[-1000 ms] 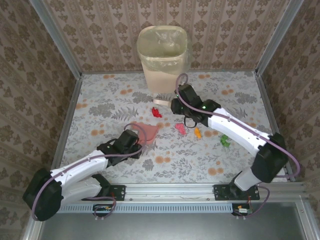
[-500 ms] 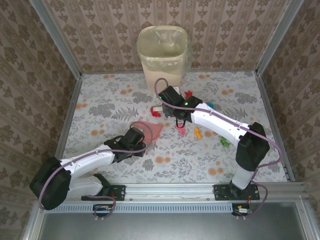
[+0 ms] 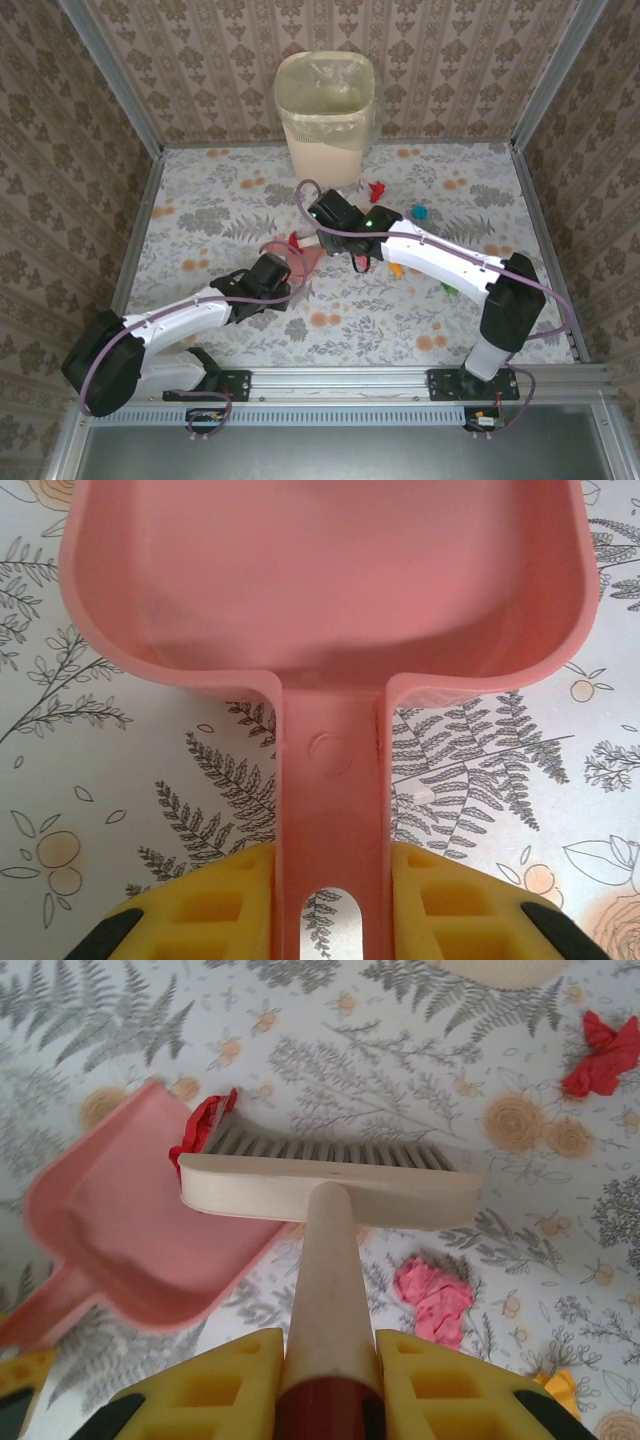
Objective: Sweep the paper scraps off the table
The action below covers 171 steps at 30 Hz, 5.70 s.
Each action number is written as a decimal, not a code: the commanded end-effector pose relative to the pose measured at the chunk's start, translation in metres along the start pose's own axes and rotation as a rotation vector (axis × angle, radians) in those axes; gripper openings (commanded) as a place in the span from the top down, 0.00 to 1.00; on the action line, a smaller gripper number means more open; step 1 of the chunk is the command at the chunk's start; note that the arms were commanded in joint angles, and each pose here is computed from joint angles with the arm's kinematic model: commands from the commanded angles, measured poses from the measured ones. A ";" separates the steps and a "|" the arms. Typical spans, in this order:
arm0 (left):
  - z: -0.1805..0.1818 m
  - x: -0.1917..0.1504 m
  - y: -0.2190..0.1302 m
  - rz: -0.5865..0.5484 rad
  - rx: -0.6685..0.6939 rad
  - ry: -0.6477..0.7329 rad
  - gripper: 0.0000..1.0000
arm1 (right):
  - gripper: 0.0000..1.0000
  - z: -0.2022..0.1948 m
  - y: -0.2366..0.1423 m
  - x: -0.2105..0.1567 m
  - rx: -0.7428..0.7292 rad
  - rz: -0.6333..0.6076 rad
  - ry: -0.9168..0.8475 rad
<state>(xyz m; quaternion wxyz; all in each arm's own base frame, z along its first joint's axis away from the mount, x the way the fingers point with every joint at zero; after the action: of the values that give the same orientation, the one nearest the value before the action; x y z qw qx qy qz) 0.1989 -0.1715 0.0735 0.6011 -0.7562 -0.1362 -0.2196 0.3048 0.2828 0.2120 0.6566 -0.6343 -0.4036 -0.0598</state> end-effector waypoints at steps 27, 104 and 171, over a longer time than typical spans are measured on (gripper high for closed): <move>0.010 0.002 -0.008 -0.020 0.039 -0.008 1.00 | 1.00 0.024 0.009 0.025 0.034 -0.049 -0.096; -0.169 0.316 -0.196 -0.284 -0.465 -0.249 1.00 | 1.00 -0.155 -0.038 -0.102 -0.462 -0.571 0.425; -0.180 0.456 -0.163 -0.262 -1.266 -0.761 1.00 | 1.00 -0.151 -0.023 -0.101 -0.464 -0.514 0.385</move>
<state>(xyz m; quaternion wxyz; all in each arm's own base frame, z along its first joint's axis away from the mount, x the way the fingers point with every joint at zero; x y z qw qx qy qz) 0.5205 -0.3454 0.4084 -0.0343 -0.9555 -0.2917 0.0259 0.2853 0.1023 0.1712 0.5306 -0.6309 -0.3986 -0.4018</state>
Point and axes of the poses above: each hand's point on the last joint's axis, 136 mm out from that joint toward the fingers, its own y axis out along the fingers, its own z axis along the line the jaws close on, x = y × z, the point moved 3 cm from there along -y, back along the fingers, and after that the axes turned 8 degrees about -y, right-handed, at the moved point
